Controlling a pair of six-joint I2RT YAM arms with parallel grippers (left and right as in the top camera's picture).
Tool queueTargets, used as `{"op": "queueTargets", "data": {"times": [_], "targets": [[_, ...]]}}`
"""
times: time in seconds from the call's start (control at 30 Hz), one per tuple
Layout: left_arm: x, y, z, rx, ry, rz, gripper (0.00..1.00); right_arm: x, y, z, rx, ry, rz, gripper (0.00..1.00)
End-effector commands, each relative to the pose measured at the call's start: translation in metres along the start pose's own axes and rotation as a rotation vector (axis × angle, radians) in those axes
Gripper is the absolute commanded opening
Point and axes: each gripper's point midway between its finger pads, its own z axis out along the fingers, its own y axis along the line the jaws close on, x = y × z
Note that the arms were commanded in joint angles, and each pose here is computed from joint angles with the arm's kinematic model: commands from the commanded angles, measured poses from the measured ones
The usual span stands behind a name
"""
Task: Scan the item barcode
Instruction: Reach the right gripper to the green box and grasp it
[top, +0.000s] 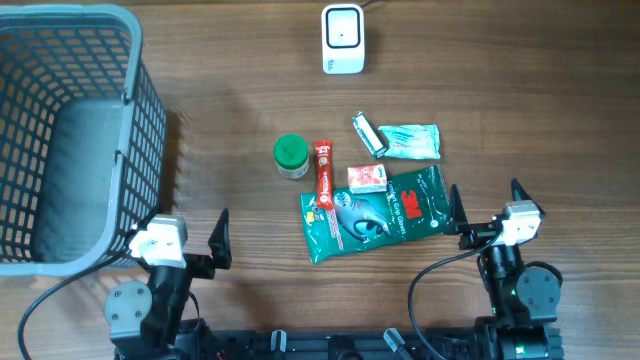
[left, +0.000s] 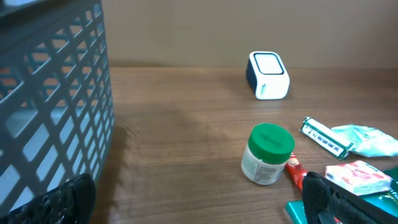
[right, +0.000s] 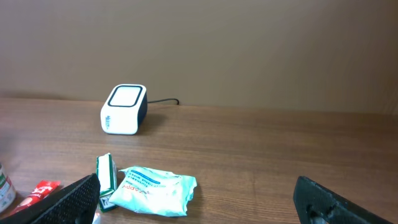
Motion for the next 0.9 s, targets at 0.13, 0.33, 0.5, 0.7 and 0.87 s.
{"op": "queueTargets", "data": {"times": [0.13,0.33,0.5,0.7,0.87], "targets": [[0.017,0.001,0.000,-0.006,0.062,-0.021,1.00,-0.001,0.002,0.000,-0.014,-0.006,0.119,1.00],[0.027,0.001,-0.001,-0.007,0.103,-0.030,1.00,-0.001,0.003,0.000,-0.015,-0.005,0.179,1.00],[0.073,0.000,-0.010,-0.013,0.292,-0.071,1.00,-0.013,0.023,-0.002,-0.141,-0.035,0.299,1.00],[0.091,-0.001,-0.016,-0.015,0.370,-0.087,1.00,-0.049,0.050,-0.014,-0.317,-0.086,0.324,1.00],[0.091,-0.001,-0.016,-0.015,0.369,-0.087,1.00,-0.091,0.060,-0.006,-0.353,0.106,0.363,1.00]]}}
